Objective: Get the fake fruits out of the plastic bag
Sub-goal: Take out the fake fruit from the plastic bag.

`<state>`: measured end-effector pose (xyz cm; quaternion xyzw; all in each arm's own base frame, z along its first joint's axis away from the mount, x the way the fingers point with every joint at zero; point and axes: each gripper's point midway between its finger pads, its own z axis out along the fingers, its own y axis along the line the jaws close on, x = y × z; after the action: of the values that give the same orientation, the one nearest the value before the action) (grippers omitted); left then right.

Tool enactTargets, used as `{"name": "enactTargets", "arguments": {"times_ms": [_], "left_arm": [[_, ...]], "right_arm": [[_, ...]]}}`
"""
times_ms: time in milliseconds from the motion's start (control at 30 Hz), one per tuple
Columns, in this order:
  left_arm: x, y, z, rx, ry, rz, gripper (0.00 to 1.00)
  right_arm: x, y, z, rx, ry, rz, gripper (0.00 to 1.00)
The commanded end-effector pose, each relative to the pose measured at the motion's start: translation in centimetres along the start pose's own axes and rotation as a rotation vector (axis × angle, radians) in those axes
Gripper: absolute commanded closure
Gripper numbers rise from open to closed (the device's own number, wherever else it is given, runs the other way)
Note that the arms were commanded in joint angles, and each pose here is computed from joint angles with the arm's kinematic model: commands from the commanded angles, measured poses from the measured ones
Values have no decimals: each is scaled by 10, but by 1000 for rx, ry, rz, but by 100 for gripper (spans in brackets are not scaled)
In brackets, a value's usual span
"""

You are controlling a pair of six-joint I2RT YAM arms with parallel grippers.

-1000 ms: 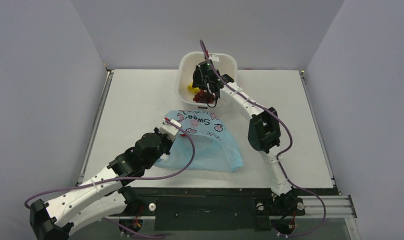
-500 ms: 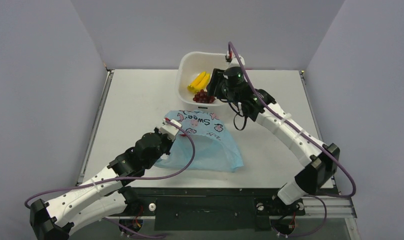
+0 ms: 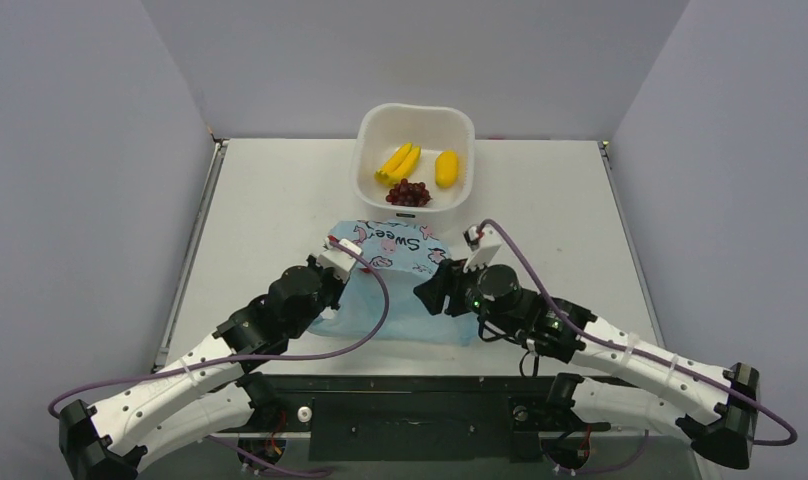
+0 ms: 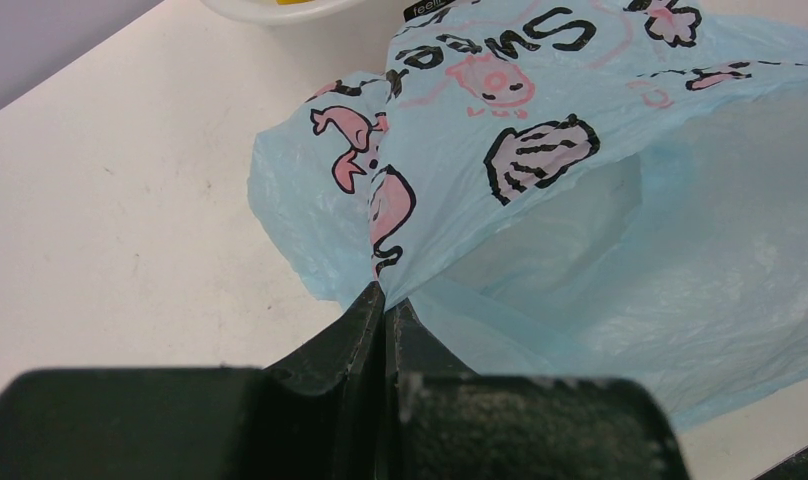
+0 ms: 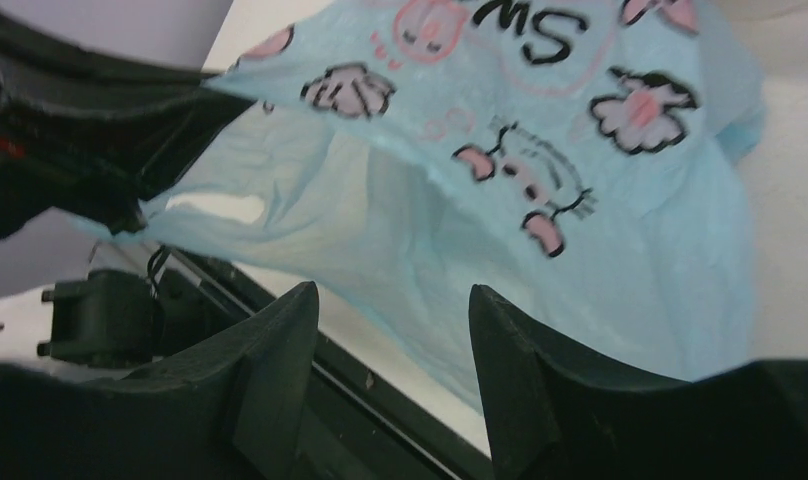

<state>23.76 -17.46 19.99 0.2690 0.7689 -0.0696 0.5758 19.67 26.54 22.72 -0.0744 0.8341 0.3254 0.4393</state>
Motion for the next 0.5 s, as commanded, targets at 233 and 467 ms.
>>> {"name": "enactTargets", "arguments": {"times_ms": [233,467], "left_arm": [[-29,3,-6,6,-92,-34,100],[-34,3,-10,16,-113,-43,100]], "right_arm": [[51,79,37,-196,-96,41,46],[53,96,83,-160,-186,205,38]]}}
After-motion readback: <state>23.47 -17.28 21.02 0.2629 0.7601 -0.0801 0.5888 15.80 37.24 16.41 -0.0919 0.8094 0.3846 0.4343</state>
